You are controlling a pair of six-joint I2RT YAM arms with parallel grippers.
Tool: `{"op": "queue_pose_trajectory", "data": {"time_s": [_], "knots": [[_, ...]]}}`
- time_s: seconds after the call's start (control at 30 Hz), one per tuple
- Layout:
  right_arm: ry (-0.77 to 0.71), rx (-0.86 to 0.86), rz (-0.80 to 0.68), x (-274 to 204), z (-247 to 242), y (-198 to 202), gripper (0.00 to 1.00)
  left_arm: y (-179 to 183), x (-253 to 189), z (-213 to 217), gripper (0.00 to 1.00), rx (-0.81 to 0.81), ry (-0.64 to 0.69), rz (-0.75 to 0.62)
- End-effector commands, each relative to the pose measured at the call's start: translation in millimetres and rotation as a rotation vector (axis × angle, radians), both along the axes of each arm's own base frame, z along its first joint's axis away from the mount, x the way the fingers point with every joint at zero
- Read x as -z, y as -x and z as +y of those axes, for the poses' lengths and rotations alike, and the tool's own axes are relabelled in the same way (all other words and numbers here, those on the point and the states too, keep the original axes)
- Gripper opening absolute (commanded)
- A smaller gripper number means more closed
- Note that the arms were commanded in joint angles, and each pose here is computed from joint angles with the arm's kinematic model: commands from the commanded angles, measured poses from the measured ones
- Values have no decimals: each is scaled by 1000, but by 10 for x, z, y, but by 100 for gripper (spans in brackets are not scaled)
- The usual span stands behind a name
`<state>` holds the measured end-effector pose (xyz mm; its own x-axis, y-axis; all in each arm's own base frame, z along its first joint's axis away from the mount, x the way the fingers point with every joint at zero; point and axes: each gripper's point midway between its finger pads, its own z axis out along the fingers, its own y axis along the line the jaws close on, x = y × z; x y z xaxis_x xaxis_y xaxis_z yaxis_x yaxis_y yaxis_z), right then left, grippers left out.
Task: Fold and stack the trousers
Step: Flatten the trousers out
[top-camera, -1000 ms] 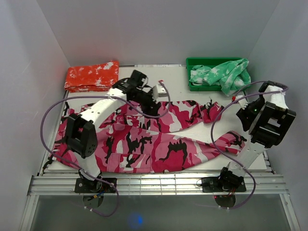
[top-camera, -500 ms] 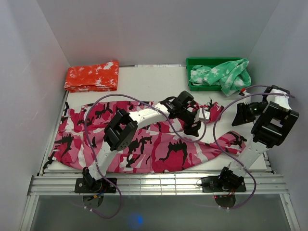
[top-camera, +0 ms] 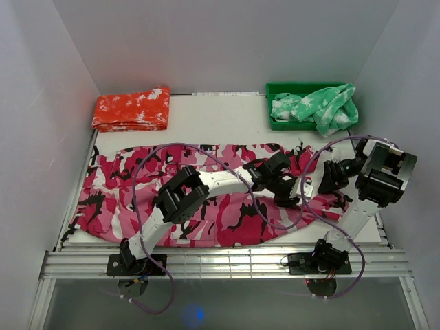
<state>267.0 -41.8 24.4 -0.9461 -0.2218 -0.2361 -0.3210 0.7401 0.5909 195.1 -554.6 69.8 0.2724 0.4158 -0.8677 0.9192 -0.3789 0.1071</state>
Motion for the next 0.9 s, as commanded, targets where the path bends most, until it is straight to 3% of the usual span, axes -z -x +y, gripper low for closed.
{"op": "queue_pose_trajectory", "data": {"time_s": [0.0, 0.07, 0.17, 0.27, 0.33, 0.43, 0.47, 0.5, 0.67, 0.8, 0.83, 0.87], "knots": [[90, -40, 25, 160, -108, 128, 35, -246, -68, -87, 36, -114, 32, -48], [115, -65, 41, 196, -135, 220, 33, -268, -138, -82, 29, -127, 39, -58], [145, -103, 70, 237, -157, 383, 32, -220, -41, 33, 27, -120, 7, -56], [145, -110, 85, 245, -134, 471, 32, -176, -20, 113, 39, -113, -3, -58], [143, -111, 93, 246, -120, 505, 32, -130, 33, 174, 41, -109, -13, -47], [151, -119, 108, 254, -130, 548, 31, -181, -5, 212, 21, -142, -17, -39], [153, -125, 113, 254, -130, 576, 31, -201, -36, 233, 8, -166, -18, -15], [164, -135, 122, 260, -147, 610, 31, -245, -260, 218, 4, -180, 36, -9], [185, -177, 163, 268, -175, 786, 31, -728, -823, 408, 0, -364, 140, 154], [200, -183, 174, 216, -261, 840, 32, -1278, -410, 644, 0, -613, -17, 384], [199, -180, 174, 193, -275, 833, 34, -1460, 19, 743, 0, -680, -105, 438], [201, -173, 165, 154, -293, 813, 41, -1538, 143, 778, 0, -708, -149, 478]]}}
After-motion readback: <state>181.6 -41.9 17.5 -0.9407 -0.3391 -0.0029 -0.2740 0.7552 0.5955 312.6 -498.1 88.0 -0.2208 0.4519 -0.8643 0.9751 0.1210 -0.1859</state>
